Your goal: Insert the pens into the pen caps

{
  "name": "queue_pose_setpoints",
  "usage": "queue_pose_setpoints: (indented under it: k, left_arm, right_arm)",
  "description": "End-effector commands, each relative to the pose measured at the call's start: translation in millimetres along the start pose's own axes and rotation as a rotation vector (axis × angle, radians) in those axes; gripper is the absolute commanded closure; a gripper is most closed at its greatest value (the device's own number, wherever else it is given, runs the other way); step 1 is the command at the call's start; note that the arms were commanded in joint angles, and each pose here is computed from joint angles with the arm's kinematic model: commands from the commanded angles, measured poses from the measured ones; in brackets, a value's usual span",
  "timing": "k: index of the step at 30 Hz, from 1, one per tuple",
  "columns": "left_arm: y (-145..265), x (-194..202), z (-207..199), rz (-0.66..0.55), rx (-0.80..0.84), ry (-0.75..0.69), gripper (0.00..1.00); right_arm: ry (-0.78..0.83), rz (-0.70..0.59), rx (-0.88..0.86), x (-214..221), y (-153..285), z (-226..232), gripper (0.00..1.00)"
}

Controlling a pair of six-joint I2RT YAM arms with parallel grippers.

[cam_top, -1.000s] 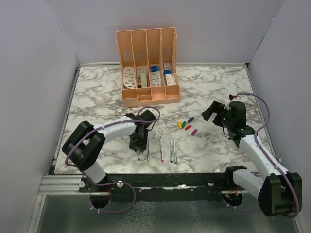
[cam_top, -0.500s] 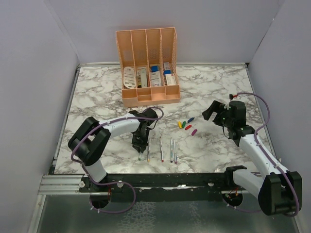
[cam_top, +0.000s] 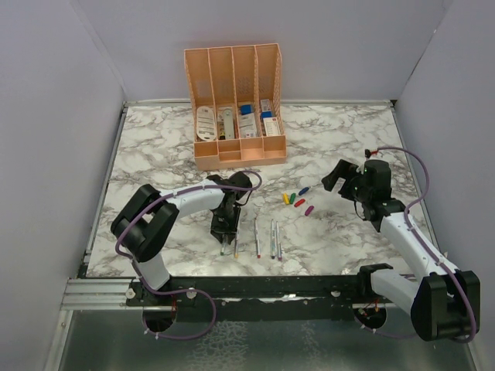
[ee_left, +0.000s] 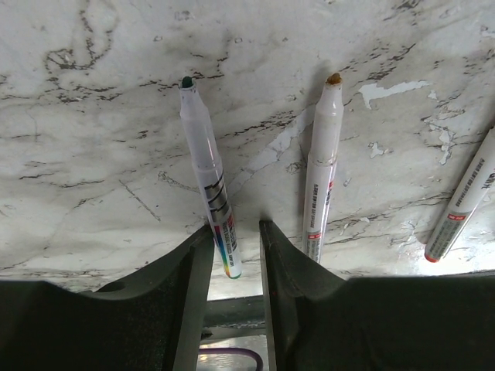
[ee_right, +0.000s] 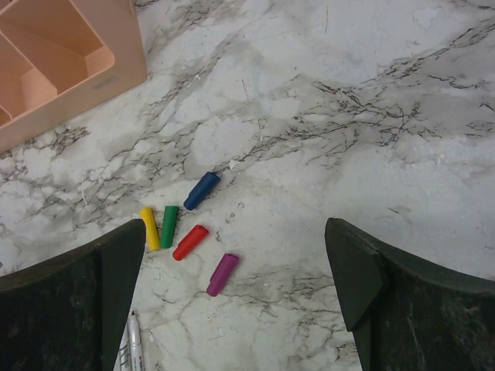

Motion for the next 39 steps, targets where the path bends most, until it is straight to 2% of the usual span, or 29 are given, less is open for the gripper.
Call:
queue_pose_setpoints:
  k: [1, 8, 10, 18, 29, 33, 39]
  left_arm:
    - [-70, 20, 16, 0.114, -0.102, -0.009, 0.65]
    - [-72, 18, 21, 0.105, -0.144, 0.006, 0.65]
    - [-73, 16, 22, 0.102, -0.154, 0.013, 0.69]
    - [-81, 14, 28, 0.098, -0.203, 0.045, 1.0]
    - [-89, 12, 33, 0.066, -0.215, 0.045, 1.0]
    - [-86, 6, 34, 0.04, -0.229, 0.036, 1.0]
    - [-80, 3, 35, 0.008, -0.243, 0.036, 1.0]
  right_arm:
    - [0.0, -0.037, -0.006, -12, 2, 8, 0.01]
    - [-0.001, -0.038, -0.008, -11, 3, 8, 0.01]
    - [0.001, -0.04, -0.008, -11, 4, 8, 0.01]
    - [0.008, -0.046, -0.008, -14, 5, 9, 0.01]
    - [0.067, 0.036, 0.006, -5, 1, 4, 0.02]
    - [0.061, 0.088, 0.052, 2, -4, -3, 0.05]
    - [0.058, 0.083, 0.074, 1, 0, -3, 0.15]
Point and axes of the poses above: each gripper's point midway between its finger pads, its own y axis back along the fingers, its own z axis along the line the jaws close on, x = y × z, the point moved 7 cm from there along y, back along the fingers, and after that the axes turned 13 degrees about -y, right-handed, at the moved point
